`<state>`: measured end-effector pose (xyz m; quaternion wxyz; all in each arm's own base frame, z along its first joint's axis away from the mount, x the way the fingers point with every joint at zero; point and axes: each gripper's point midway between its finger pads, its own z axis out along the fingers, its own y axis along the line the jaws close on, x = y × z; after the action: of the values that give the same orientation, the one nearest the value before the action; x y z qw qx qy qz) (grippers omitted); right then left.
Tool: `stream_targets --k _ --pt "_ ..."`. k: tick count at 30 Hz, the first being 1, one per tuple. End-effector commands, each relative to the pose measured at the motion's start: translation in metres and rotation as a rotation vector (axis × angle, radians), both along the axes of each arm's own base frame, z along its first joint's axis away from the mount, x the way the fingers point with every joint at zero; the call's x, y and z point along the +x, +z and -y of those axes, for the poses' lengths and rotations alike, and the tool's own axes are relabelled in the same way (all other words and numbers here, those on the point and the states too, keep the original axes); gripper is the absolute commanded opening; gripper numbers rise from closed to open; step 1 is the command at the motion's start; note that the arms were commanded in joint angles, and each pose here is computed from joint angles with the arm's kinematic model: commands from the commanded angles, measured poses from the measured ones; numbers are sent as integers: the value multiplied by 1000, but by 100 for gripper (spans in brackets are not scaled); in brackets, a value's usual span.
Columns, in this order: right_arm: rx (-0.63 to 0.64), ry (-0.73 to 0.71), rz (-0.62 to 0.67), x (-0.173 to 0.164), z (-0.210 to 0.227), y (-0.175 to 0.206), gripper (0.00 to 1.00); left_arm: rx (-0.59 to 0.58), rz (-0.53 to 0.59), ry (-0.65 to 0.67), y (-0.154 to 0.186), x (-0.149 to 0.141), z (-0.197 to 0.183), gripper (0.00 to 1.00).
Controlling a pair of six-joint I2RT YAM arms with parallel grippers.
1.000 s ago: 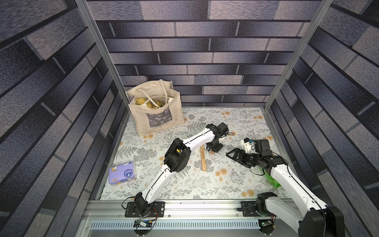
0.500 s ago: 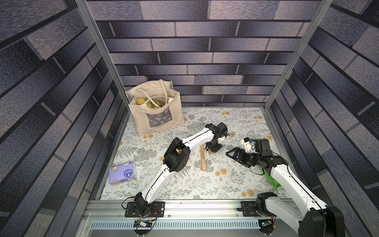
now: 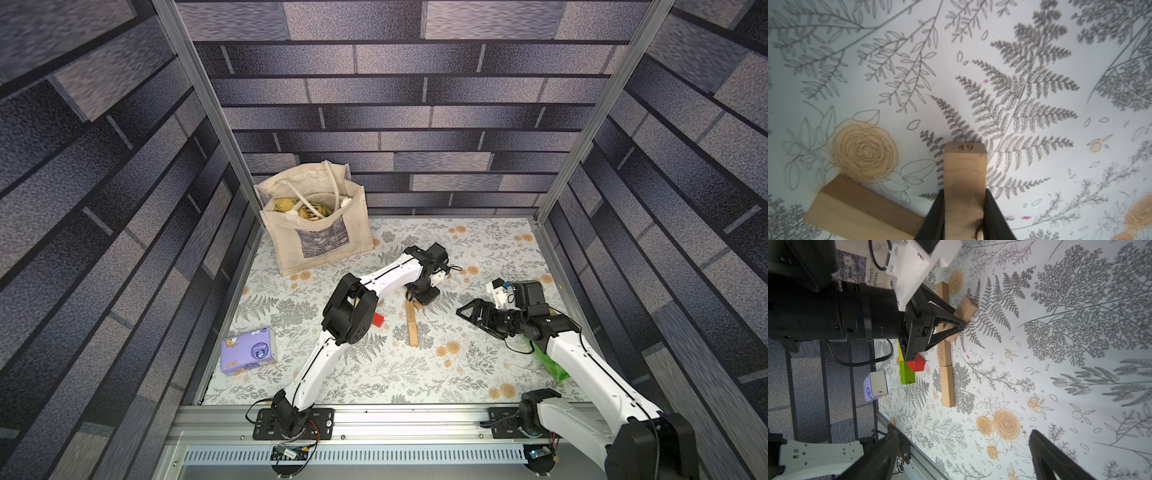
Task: Assemble the letter k with building blocks
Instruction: Assemble the building block at the center of the board.
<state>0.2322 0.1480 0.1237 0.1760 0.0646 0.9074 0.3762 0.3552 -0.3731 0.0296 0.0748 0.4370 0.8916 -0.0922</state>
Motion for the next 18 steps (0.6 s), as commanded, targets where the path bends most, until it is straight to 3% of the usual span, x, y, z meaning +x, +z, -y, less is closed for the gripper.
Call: stream_targets --k 1,18 --pt "-7 -1 9 3 -2 0 100 -39 13 -34 16 -2 4 23" --pt "-23 31 -1 8 -12 -5 100 -34 12 -34 13 7 -4 25"
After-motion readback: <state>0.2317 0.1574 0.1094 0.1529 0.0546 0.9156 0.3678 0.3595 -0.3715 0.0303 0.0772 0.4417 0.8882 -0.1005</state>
